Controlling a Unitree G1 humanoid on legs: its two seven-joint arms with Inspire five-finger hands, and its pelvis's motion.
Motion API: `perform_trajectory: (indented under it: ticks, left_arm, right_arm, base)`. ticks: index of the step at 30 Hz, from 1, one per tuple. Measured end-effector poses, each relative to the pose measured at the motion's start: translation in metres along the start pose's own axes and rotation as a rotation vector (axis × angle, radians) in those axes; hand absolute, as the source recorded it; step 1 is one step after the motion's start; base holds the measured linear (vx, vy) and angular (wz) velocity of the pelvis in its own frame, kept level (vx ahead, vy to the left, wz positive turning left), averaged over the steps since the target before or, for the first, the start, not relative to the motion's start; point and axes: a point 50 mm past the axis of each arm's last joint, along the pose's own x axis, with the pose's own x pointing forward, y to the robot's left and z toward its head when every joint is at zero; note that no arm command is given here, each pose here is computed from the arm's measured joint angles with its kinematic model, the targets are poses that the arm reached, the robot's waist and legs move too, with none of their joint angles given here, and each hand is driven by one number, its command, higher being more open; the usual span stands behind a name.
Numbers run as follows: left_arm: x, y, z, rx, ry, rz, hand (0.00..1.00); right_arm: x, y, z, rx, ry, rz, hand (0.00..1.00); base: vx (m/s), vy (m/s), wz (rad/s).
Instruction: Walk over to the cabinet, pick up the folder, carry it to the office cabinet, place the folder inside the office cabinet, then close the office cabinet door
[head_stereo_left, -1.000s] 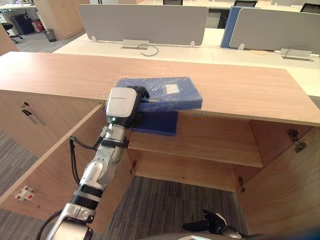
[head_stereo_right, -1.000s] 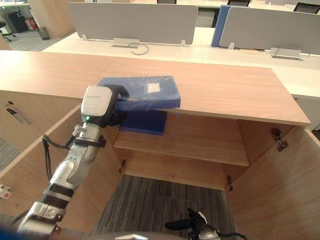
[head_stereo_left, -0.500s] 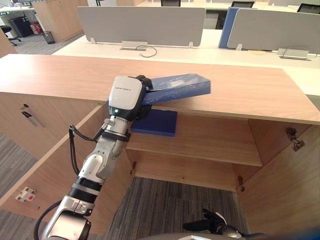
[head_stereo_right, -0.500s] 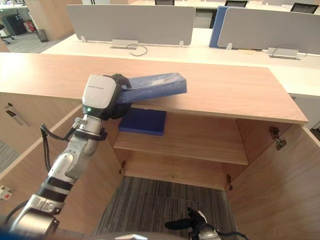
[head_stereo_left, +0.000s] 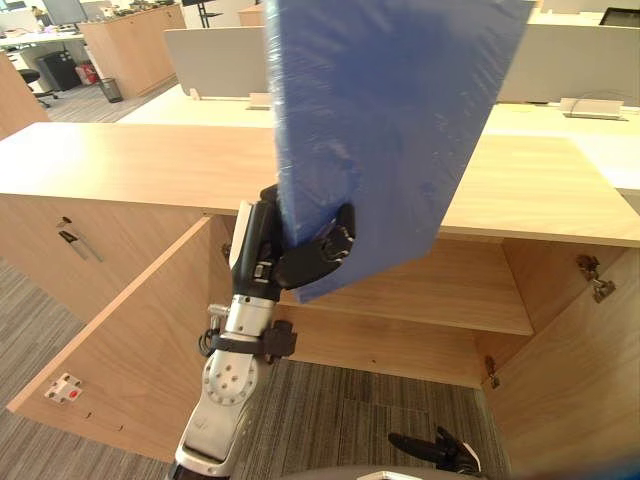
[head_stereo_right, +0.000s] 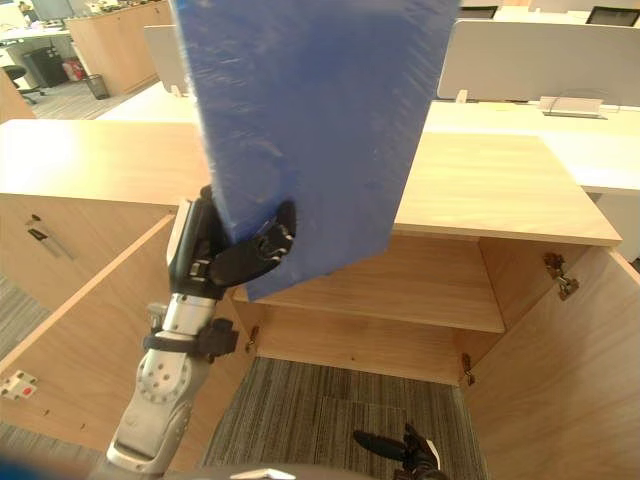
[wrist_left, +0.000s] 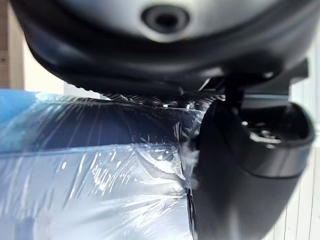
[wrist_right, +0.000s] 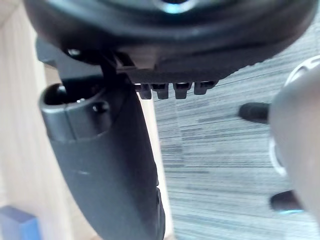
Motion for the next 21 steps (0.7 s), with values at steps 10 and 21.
perform_trajectory:
  ticks: [10, 21]
  left_arm:
    - [-0.018, 0.008, -0.004, -0.336, 0.056, 0.090, 0.00]
    - [-0.025, 0.018, 0.001, -0.332, 0.041, 0.161, 0.00]
  right_arm:
    - [-0.067, 0.005, 0.161, 0.216, -0.785, -0.124, 1.00]
    - [-0.159, -0.020, 0.243, 0.164, -1.339, -0.544, 1.00]
  base:
    - [-0.01, -0.004, -0.13]
    - [-0.02, 0.008, -0.08]
